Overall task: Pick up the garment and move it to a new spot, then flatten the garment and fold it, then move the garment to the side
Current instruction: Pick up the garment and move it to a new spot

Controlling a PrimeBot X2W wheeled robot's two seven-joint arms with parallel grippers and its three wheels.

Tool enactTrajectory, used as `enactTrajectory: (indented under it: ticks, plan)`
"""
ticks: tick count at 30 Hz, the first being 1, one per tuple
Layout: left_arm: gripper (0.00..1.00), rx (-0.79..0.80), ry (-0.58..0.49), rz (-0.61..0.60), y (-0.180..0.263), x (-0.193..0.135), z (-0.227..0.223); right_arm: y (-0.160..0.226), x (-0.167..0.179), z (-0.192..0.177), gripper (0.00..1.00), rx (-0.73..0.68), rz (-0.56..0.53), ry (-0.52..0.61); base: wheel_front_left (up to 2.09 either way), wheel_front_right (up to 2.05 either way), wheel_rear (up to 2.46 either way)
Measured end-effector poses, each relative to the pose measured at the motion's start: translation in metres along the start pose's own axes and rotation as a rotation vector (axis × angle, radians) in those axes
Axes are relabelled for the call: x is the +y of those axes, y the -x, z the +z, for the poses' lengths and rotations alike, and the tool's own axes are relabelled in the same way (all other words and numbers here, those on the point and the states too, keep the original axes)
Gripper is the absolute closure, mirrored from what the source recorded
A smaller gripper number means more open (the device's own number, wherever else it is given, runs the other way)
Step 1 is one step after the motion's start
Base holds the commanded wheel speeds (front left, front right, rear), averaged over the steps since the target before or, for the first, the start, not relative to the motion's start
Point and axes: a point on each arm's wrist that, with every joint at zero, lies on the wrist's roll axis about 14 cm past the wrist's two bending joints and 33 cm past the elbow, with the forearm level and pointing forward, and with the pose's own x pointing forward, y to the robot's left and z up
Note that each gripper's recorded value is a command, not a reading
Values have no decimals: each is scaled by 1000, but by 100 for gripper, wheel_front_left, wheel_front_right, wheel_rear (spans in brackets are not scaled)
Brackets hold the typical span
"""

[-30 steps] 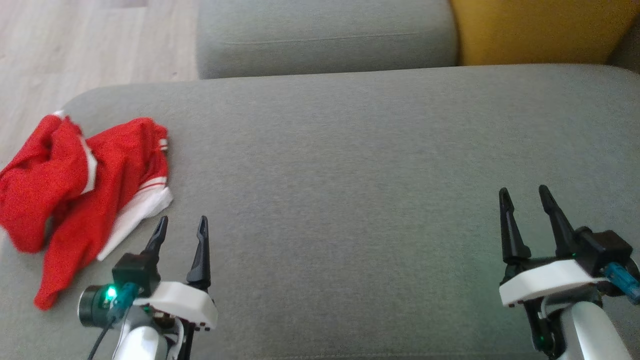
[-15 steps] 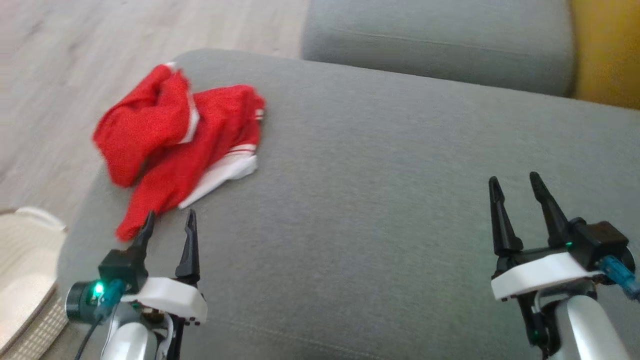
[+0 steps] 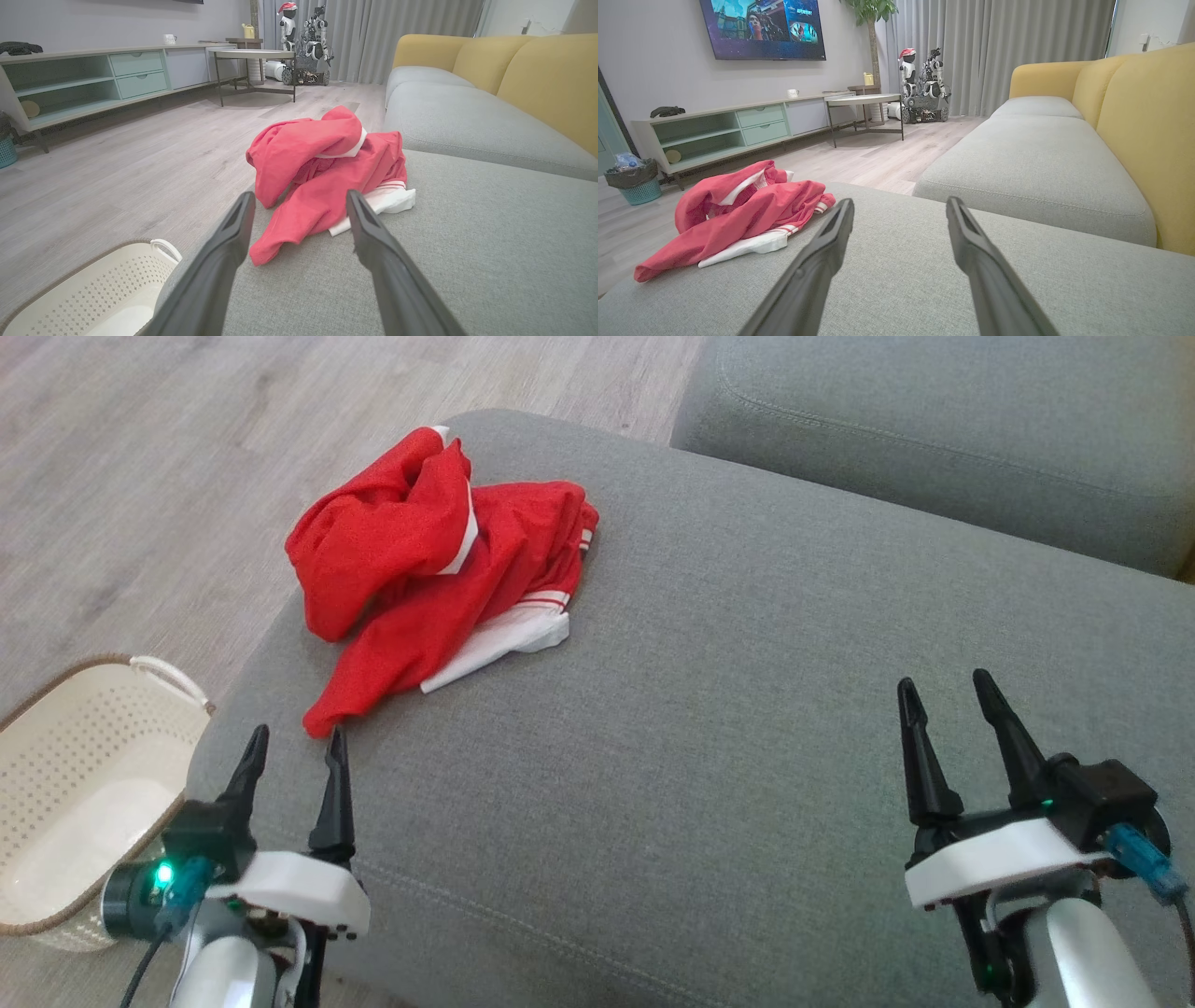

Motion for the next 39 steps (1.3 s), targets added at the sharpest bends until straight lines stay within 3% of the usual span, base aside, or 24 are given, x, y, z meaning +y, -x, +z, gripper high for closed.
enactTrajectory:
  ticks: [10,19,27,35,36,37,38,39]
  plan:
    - [0,-26,-4,-35,-9,-8,10,0,-5,-8,0,29,-13,-14,0,0,0]
    - [0,-104,-35,-104,-91,-33,47,-13,-33,-19,0,59,-52,-39,0,0,0]
    - [0,116,-83,-188,-171,-66,0,-15,-82,-42,0,107,-135,-32,0,0,0]
    - [0,389,-112,-152,-191,-63,-73,0,-111,-63,0,157,-214,-42,0,0,0]
    - [11,419,-117,-143,-192,-61,-80,1,-115,-64,0,158,-222,-41,0,0,0]
    - [62,442,-122,-136,-193,-59,-86,1,-117,-64,0,157,-227,-41,0,0,0]
    - [100,450,-128,-129,-195,-58,-88,1,-119,-65,0,158,-231,-41,0,0,0]
    - [100,444,-132,-126,-197,-57,-88,2,-120,-66,0,161,-233,-42,0,0,0]
